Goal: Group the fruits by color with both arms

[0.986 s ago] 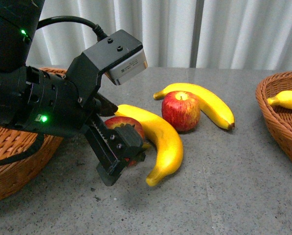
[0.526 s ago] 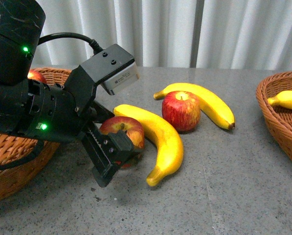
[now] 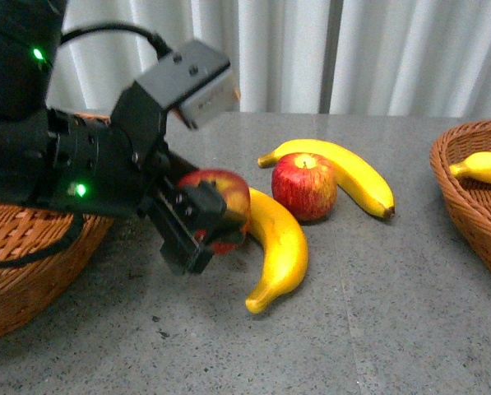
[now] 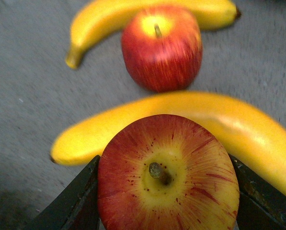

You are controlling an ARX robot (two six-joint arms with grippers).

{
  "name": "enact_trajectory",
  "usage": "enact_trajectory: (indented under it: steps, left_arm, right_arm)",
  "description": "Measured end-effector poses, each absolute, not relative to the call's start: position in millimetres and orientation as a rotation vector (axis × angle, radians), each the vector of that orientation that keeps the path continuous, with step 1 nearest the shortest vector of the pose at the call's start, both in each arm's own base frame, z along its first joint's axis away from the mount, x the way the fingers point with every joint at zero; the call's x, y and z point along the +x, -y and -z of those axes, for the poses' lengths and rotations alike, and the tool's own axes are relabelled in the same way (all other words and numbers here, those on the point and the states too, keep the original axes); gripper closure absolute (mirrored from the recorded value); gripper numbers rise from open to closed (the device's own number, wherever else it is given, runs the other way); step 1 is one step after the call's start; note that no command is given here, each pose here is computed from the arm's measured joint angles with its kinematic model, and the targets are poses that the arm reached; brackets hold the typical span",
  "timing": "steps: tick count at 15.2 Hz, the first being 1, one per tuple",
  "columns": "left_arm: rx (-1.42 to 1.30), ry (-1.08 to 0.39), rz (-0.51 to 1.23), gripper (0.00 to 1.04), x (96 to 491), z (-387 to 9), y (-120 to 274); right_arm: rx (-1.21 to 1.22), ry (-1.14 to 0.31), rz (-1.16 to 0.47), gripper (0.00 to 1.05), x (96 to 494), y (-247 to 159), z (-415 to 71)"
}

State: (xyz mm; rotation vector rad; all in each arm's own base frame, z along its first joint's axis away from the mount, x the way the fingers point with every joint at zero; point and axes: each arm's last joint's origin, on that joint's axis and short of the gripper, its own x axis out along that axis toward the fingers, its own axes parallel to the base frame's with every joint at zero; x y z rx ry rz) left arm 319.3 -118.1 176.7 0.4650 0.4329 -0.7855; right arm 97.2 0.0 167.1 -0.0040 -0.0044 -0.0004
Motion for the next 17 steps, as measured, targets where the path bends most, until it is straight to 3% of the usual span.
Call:
enact_trajectory:
  steps: [2,5,9,13,14,15,17]
  left_arm:
    - [0.443,-0.255,0.711,0.38,311.9,-219.3,115.3]
    - [0.311,-0.099,0.381,0.38,286.4,-267.9,87.7]
    - [0.116,-0.213,0.005,0.38,256.0,-245.1,38.7]
    - [-0.006,-0.334,-0.093,0.38,249.4,-209.2,20.6]
    - [-0.027,-0.350,-0.089,0.36,250.7,-205.5,21.6]
    - [-0.026,-0.341,-0.083,0.22,249.4,-205.4,25.4]
    - [-0.032,-0.315,-0.060,0.05,245.2,-210.9,32.9]
  right_arm:
    - [-0.004,0.004,0.000,0.06,97.2,0.0,-167.1]
    - [-0.004,0.004,0.000,0.06,97.2,0.0,-167.1]
    - [-0.004,0.004,0.000,0.06,97.2,0.0,-167.1]
    - [-0.004,0.004,0.000,0.06,97.2,0.0,-167.1]
    - [-0.004,0.004,0.000,0.06,97.2,0.0,-167.1]
    - [-0.004,0.004,0.000,0.06,97.2,0.0,-167.1]
    - [-0.004,0.005,0.000,0.06,97.2,0.0,-167.2]
